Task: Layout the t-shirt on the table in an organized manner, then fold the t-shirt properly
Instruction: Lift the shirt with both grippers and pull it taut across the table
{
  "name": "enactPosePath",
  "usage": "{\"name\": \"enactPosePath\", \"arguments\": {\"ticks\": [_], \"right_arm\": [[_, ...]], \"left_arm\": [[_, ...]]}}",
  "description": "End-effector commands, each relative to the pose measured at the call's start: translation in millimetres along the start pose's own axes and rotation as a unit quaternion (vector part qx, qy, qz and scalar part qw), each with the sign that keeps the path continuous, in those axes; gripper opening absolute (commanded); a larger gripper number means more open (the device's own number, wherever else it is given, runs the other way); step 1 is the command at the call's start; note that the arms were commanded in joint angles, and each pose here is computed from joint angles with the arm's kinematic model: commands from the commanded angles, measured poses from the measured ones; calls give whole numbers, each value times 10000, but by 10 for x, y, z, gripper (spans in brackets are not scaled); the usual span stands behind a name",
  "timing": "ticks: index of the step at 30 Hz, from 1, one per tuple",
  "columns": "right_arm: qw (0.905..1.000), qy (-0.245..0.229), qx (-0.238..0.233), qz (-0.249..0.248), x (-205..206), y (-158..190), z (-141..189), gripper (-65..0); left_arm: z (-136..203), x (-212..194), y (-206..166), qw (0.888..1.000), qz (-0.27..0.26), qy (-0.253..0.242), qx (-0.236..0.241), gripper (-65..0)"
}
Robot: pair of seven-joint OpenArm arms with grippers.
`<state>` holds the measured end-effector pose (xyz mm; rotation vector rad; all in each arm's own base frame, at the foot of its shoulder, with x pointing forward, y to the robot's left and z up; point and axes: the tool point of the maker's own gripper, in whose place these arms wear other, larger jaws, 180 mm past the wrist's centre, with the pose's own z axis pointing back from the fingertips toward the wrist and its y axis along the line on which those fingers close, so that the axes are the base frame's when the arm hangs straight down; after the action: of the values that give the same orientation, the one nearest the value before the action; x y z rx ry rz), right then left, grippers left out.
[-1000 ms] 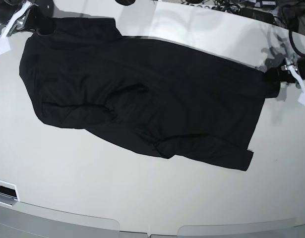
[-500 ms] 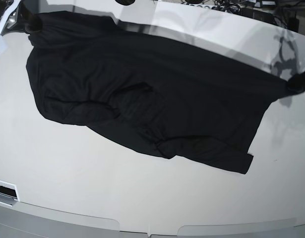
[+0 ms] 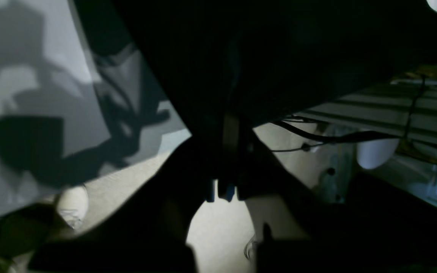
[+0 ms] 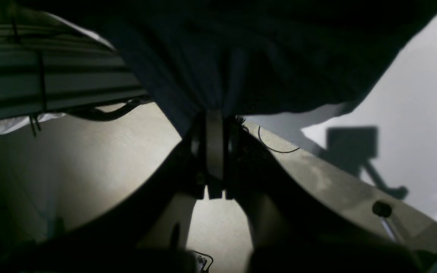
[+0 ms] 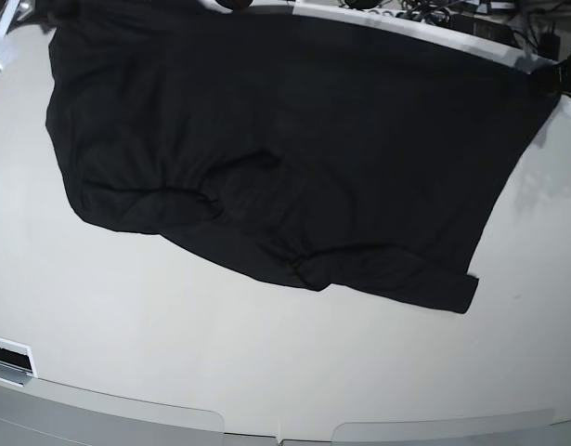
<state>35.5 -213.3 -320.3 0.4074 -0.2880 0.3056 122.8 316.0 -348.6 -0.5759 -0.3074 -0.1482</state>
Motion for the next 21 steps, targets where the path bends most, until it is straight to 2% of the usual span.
{"name": "enactPosePath", "arguments": {"ticks": [1, 7, 13, 15, 21], "right_arm": [[10000, -51, 15, 84, 33, 17, 42, -650], [10000, -60, 24, 44, 24, 23, 35, -650], [10000, -82, 39, 27, 27, 32, 30, -650], [10000, -58, 13, 30, 18, 22, 29, -650], [9986, -533, -8, 66, 212, 9, 31, -650]], "left_arm": [[73, 57, -6, 9999, -123, -14, 27, -650], [71, -271, -24, 9993, 125, 364, 1, -650], [73, -327, -29, 9989, 167, 428, -4, -650], [66, -161, -23, 9999, 153, -1, 3, -650], [-14, 307, -69, 9958, -5, -911, -128, -650]]}}
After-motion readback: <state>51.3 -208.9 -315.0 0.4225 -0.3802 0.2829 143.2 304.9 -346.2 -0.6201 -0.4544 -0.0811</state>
